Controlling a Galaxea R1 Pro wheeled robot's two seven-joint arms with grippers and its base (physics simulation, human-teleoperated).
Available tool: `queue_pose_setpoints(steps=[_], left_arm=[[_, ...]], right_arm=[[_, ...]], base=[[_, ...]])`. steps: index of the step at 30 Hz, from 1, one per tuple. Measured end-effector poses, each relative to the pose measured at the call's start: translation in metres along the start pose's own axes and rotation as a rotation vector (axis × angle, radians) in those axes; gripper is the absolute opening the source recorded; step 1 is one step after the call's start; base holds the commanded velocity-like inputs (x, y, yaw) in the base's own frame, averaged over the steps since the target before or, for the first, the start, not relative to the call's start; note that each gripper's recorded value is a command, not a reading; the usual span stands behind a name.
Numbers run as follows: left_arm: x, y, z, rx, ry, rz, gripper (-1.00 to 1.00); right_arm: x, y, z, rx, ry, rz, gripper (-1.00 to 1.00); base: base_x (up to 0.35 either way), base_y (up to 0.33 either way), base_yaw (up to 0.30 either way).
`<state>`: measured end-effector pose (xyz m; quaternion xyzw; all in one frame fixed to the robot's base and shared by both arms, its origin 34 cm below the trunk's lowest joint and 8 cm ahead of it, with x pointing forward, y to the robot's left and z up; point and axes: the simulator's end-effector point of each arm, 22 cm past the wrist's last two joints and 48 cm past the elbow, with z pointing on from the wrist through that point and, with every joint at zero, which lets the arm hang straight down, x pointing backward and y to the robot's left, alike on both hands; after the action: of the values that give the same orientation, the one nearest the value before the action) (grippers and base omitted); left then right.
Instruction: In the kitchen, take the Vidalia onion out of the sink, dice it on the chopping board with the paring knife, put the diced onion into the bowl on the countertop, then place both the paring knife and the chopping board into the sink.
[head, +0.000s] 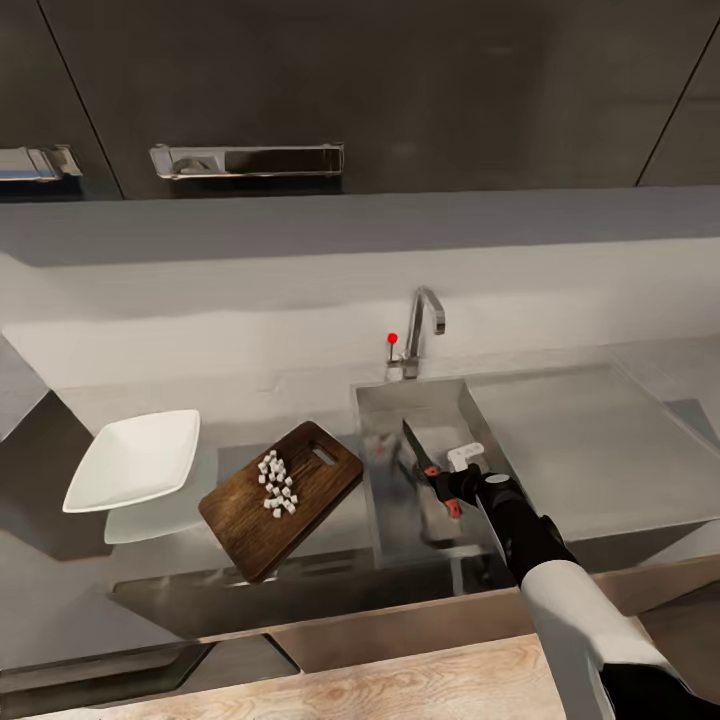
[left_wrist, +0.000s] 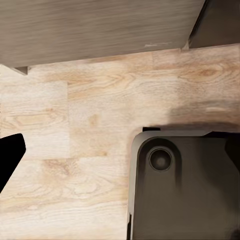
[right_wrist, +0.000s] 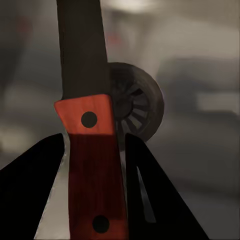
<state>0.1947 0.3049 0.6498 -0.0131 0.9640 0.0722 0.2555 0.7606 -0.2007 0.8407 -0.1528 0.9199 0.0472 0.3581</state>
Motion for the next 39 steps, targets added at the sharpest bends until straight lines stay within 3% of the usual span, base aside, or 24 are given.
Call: queue_pose_setpoints(steps=[39], left_arm=[[0.015,0.001,-0.005,0.001,0.043,0.006,1.0]], right_arm=[[0.023,0.004,0.016,-0.015,0.037,0.009,-1.0]], base=[[0.001,0.003,0.0]])
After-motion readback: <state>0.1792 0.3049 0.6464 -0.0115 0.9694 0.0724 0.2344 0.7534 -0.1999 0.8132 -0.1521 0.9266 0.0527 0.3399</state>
